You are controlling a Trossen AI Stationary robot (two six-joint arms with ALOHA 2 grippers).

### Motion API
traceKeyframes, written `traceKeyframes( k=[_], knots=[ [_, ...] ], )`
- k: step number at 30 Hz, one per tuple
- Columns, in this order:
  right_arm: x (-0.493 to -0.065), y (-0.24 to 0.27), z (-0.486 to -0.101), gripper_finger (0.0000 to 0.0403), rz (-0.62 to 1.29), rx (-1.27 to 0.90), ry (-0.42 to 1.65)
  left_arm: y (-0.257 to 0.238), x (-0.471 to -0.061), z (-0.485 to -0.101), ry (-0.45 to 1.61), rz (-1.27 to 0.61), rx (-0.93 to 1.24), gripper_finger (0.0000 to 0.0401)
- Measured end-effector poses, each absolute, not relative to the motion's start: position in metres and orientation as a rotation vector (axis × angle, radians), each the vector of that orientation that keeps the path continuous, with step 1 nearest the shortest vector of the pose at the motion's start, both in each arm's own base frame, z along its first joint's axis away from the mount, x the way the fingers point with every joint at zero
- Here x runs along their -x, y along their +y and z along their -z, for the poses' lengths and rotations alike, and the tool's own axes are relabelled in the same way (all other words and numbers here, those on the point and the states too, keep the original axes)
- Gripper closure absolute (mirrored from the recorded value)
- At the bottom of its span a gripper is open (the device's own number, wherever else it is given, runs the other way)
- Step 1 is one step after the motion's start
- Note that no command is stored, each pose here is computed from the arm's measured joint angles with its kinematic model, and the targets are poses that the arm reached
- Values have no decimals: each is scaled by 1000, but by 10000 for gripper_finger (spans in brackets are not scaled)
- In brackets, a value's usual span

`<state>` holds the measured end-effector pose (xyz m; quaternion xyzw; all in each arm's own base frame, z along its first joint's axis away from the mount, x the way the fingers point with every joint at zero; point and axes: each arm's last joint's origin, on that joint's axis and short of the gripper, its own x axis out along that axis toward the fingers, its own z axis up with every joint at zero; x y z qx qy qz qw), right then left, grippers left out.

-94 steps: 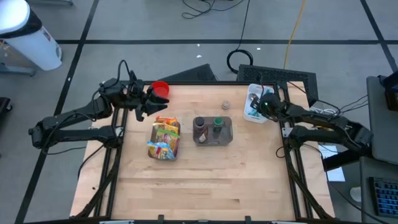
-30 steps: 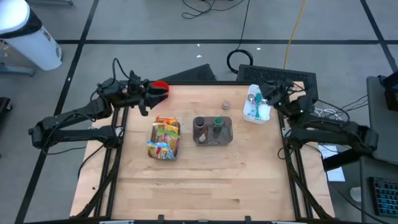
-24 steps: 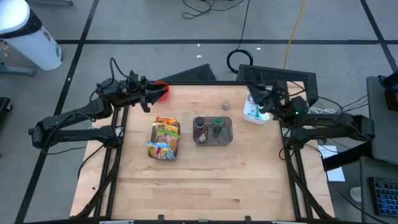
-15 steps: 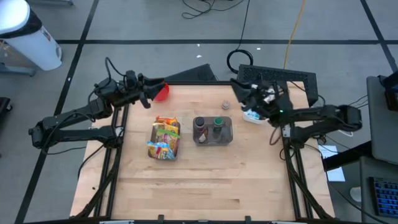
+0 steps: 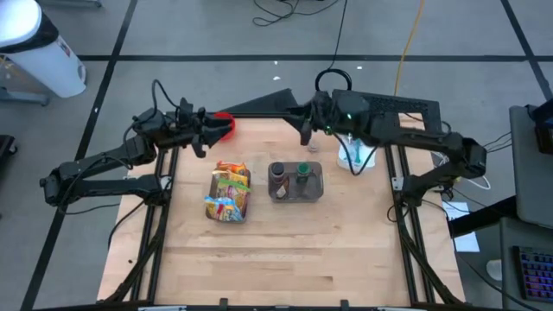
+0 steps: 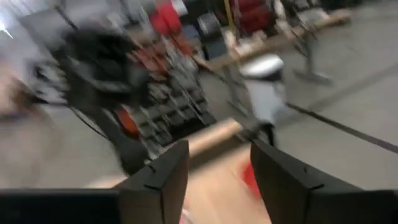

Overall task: Pick & Place Food Item
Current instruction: Put the brown spice bottle into the right black bin

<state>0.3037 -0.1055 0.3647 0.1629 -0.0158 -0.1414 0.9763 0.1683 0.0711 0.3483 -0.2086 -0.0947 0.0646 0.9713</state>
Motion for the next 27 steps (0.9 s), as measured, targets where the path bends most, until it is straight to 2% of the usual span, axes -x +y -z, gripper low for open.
traceKeyframes(
  k=[5,12,22,27],
  knots=[
    [-293,-123,-371,188,371,-288,176,71,-169,-345,-162,-137,430,215],
    [-279,-142,-345,139,401,-290,443,73,-173,-341,-129,-146,440,215],
    [-293,-156,-288,141,309,-291,766,79,-189,-328,-57,-106,491,215],
    [-294,-164,-269,149,355,-280,885,79,-190,-329,-58,-82,509,215]
  ],
)
